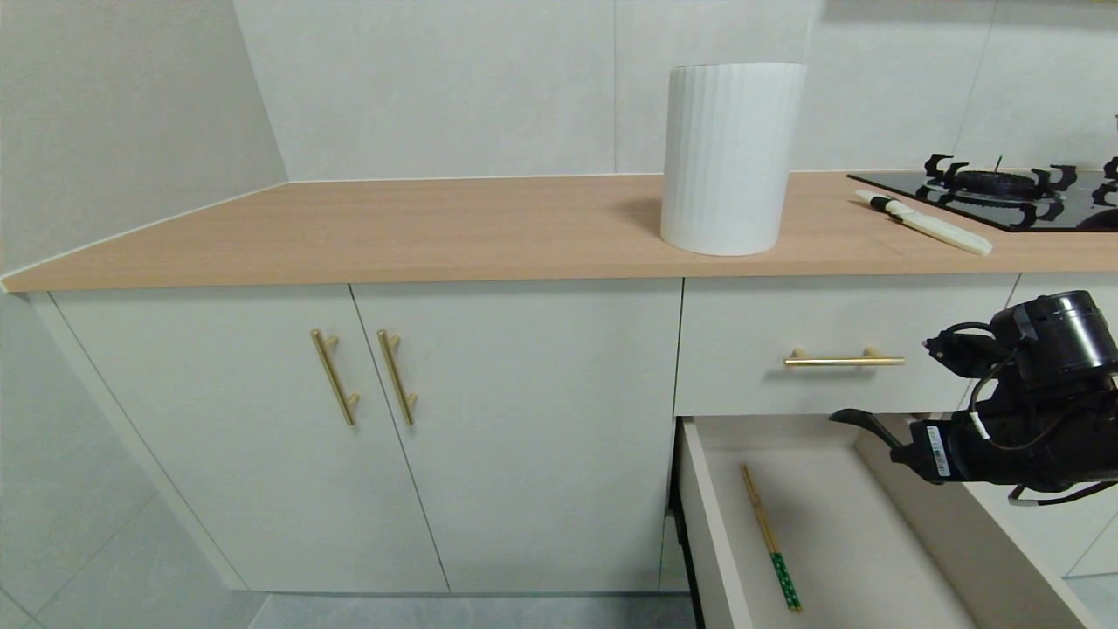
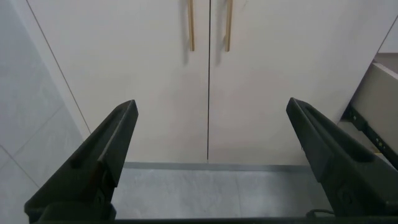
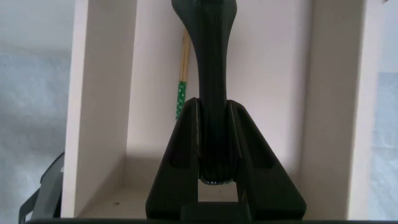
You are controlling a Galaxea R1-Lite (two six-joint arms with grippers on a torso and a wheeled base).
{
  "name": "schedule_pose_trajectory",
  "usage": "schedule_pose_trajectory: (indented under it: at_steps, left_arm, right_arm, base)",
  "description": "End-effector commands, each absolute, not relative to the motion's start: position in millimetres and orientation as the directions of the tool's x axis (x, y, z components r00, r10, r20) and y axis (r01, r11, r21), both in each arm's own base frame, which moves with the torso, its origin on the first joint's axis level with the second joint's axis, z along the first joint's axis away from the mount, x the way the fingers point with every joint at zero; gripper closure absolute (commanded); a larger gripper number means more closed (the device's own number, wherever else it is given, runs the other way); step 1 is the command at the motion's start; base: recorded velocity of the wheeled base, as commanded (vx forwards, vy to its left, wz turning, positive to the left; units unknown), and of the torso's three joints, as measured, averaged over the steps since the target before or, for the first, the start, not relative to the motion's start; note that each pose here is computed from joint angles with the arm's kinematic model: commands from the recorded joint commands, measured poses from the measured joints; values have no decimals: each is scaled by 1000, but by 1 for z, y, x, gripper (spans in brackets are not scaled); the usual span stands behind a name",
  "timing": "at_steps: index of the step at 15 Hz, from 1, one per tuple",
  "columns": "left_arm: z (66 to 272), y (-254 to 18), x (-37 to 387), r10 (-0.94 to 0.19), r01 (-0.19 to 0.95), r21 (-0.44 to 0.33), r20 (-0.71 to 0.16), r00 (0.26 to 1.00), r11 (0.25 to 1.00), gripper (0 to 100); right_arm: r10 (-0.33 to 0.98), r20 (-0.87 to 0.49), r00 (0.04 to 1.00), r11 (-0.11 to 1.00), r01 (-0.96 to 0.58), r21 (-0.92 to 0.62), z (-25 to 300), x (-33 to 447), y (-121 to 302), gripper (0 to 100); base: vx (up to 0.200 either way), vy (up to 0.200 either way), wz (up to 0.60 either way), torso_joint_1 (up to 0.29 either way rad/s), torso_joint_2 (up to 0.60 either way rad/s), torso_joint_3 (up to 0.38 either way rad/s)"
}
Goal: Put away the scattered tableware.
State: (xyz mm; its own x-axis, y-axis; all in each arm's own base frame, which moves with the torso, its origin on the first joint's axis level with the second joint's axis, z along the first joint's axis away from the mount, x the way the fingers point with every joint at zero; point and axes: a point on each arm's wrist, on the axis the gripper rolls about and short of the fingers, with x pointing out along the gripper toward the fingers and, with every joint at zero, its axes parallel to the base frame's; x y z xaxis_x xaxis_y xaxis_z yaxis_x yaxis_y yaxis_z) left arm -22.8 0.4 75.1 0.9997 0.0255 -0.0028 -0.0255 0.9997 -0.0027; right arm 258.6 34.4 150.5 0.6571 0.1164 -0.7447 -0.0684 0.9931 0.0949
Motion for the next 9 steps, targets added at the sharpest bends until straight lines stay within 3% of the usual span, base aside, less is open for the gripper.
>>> schedule_pose_trajectory:
  at_steps: [1,5,9]
  left_arm:
    - [75,0,-23,26,-26,-3,-3,1000,1000,0]
    - [75,0,-23,26,-26,-3,-3,1000,1000,0]
    - [75,0,-23,26,-26,-3,-3,1000,1000,0]
  right_arm:
    - [117,-747,655,993,-69,95,150,259,35,100]
    - [114,-753,648,993,-66,94,139,269,36,100]
    - [112,-778,619,994,-60,95,96,294,40,100]
  base:
    - [0,0,0,-17,66,46]
    - [0,0,0,0,0,0]
    - [0,0,0,0,0,0]
